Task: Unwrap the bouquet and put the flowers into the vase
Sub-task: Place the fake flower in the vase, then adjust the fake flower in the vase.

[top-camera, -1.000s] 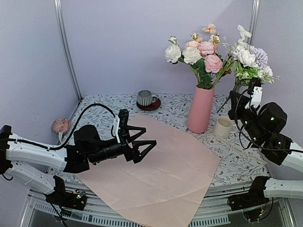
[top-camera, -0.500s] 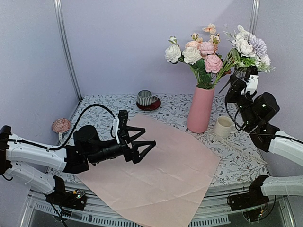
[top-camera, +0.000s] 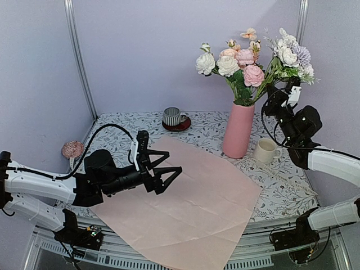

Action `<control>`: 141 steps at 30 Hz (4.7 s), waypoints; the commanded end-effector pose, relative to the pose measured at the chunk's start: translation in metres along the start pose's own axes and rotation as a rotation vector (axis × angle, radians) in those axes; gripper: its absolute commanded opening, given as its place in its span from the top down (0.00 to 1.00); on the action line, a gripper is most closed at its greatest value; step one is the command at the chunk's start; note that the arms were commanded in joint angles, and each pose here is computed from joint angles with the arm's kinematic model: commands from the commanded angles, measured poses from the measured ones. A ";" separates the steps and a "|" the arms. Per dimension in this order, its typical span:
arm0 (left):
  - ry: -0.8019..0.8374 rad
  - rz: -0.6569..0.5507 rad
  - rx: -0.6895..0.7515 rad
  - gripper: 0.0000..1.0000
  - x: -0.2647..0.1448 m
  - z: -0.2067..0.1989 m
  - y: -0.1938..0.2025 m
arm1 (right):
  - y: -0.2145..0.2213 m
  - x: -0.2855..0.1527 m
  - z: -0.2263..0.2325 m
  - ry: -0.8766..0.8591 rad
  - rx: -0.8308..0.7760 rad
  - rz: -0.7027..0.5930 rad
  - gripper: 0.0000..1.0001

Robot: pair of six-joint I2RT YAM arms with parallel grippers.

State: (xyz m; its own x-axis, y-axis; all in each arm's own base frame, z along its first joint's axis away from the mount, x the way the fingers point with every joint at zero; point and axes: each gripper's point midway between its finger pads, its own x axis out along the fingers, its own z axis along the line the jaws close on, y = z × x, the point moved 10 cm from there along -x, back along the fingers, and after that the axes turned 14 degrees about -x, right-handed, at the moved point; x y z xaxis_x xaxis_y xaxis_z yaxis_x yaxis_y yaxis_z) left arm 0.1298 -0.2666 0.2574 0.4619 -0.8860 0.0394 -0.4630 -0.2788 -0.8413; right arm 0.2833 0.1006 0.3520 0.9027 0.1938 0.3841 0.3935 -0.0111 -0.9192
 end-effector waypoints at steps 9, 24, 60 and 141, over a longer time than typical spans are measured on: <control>-0.029 -0.001 0.022 0.02 -0.003 0.007 0.000 | 0.008 0.025 0.003 -0.076 -0.011 -0.072 0.99; -0.023 0.001 0.019 0.02 -0.003 0.006 -0.001 | 0.068 0.021 0.004 -0.099 0.003 0.140 0.99; -0.012 0.014 0.018 0.02 -0.002 0.006 0.000 | 0.105 0.016 0.008 -0.171 -0.026 0.383 0.99; 0.011 0.022 0.016 0.02 0.001 0.005 0.002 | 0.038 -0.044 -0.005 -0.175 -0.038 0.205 0.38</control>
State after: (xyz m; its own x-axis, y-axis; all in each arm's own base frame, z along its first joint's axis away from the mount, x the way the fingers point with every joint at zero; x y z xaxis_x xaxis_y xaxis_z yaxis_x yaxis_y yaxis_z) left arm 0.1302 -0.2667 0.2547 0.4437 -0.8957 0.0273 -0.4612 -0.2543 -0.8501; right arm 0.2662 0.0907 0.2897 0.9287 0.3645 0.0687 0.1255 -0.1347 -0.9829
